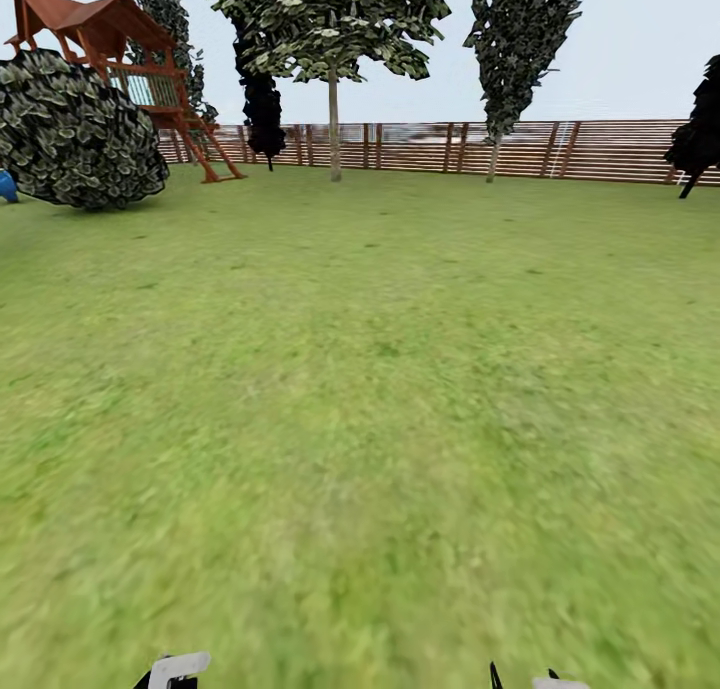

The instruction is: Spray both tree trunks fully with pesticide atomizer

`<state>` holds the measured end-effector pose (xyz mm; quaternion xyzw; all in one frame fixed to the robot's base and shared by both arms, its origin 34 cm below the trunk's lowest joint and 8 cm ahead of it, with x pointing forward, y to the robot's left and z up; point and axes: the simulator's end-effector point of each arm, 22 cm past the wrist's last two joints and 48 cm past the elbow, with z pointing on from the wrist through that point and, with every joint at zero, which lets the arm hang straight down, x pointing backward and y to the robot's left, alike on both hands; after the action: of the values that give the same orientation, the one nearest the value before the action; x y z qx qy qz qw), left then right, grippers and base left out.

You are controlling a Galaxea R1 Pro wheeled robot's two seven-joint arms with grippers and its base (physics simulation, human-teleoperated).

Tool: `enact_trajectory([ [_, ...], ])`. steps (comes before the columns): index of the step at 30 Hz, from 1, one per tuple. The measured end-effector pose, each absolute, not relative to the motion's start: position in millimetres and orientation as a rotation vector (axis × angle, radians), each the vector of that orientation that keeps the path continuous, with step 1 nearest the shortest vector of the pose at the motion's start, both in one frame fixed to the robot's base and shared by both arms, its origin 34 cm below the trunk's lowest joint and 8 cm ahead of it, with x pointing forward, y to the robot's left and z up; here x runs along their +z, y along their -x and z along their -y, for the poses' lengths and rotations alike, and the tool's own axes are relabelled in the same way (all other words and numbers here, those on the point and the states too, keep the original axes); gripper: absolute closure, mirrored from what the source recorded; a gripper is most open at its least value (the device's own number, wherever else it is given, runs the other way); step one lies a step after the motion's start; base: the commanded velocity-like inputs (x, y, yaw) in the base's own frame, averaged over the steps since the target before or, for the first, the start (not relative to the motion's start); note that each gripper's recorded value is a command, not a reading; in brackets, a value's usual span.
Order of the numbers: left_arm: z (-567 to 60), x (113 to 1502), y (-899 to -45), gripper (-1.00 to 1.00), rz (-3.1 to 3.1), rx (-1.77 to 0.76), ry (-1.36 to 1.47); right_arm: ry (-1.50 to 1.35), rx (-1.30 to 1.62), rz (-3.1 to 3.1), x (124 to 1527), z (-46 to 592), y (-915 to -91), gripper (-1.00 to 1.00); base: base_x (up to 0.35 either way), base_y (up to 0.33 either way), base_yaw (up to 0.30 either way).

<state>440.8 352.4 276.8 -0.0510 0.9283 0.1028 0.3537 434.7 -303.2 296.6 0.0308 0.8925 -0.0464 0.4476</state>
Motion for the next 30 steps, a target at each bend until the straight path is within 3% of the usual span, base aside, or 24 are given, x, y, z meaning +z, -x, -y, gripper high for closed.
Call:
enact_trajectory([
  [30, -352.5, 276.8, -440.8, 1.0, -2.4, 0.266, 0.132, -0.076, -0.115, -2.209, 296.6, 303.2, -434.7, -1.0, 0.338, 0.0, 0.0],
])
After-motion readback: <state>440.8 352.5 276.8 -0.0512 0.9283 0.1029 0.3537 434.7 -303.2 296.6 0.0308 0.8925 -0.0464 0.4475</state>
